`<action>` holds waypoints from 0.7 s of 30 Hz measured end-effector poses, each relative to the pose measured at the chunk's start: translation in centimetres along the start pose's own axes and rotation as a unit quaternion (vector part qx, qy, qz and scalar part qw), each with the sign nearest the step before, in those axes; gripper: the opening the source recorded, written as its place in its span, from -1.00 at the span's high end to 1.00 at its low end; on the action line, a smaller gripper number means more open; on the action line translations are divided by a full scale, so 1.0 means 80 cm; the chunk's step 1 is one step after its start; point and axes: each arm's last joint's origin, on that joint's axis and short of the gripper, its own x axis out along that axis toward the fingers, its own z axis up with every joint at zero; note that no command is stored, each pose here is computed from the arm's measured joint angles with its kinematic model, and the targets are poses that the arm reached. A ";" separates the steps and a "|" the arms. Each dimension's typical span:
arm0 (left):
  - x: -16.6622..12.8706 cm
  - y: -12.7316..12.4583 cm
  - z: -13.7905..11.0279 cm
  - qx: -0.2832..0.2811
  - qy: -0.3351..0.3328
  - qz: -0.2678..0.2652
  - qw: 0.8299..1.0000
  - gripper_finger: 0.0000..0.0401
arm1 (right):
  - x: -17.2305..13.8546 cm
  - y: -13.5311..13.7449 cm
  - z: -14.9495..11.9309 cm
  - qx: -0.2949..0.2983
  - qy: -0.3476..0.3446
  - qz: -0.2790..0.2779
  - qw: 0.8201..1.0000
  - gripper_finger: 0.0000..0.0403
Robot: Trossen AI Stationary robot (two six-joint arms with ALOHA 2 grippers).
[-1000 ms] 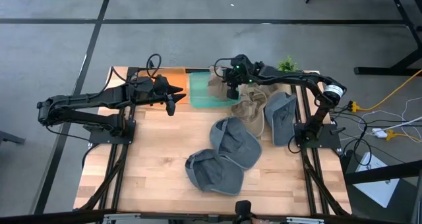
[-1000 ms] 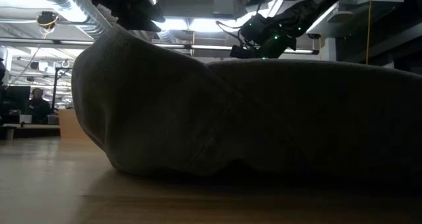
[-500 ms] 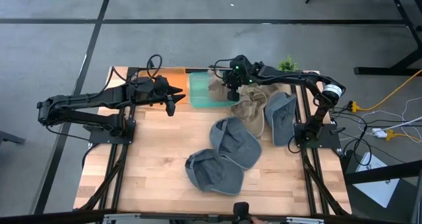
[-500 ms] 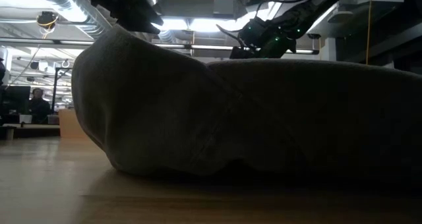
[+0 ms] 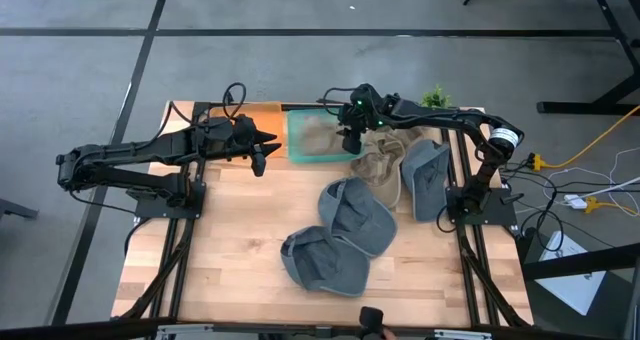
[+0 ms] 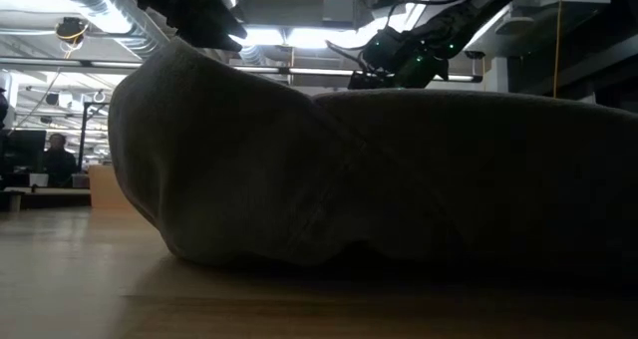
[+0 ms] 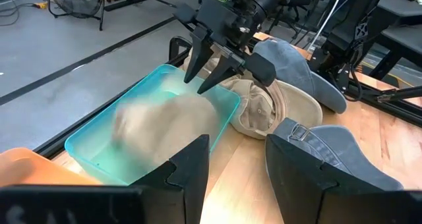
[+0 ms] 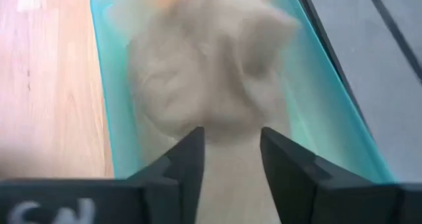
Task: Pick & Place hat
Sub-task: Put the bottom brown cap into the green bin
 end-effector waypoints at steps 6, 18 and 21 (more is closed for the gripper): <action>0.000 0.000 0.000 0.000 0.000 0.000 1.000 0.28 | -0.010 0.000 0.006 0.063 -0.005 0.003 0.998 0.03; 0.000 0.000 0.000 0.000 -0.001 0.000 1.000 0.28 | -0.082 0.029 0.074 0.091 0.006 0.049 0.995 0.07; 0.000 0.000 0.000 0.000 -0.001 0.000 1.000 0.28 | -0.090 0.050 0.074 0.064 0.054 0.072 0.994 0.10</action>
